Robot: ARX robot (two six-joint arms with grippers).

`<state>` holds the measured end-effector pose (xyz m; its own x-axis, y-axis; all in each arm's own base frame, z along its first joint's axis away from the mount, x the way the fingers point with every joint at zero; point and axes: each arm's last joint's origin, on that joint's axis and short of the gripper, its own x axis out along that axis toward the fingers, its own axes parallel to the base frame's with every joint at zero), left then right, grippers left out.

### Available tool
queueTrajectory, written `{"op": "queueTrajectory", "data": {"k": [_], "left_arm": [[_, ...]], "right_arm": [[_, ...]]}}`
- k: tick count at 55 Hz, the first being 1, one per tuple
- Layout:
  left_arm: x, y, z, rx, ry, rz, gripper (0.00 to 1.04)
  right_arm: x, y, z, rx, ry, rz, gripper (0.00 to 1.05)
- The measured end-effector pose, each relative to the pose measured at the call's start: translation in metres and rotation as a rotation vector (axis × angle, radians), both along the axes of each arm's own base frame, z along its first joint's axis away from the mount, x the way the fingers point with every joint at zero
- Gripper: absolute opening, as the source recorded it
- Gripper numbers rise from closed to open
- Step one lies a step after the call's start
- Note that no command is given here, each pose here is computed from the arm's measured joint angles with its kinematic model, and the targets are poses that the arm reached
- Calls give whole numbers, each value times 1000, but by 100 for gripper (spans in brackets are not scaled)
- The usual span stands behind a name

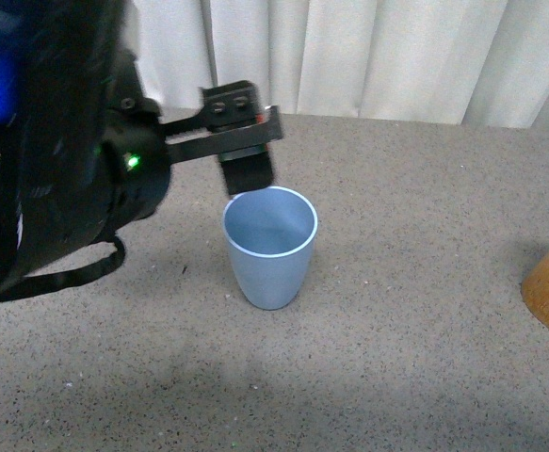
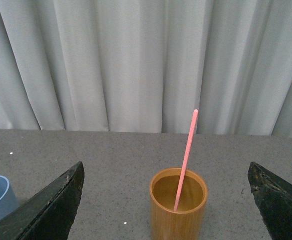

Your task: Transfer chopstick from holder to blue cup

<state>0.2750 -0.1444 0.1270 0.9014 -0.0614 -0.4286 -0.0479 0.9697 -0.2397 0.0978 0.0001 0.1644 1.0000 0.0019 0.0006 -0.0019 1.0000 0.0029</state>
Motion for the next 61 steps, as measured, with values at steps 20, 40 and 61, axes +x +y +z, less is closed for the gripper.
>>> {"op": "queueTrajectory", "data": {"k": [20, 40, 61], "left_arm": [[-86, 142, 31, 218, -403, 22, 24], [-177, 144, 42, 239, -459, 7, 4], [-178, 144, 42, 240, -464, 8, 4]], "right_arm": [[0, 0, 0, 0, 0, 0, 95], [0, 0, 0, 0, 0, -1, 95], [0, 0, 0, 0, 0, 0, 95]]}}
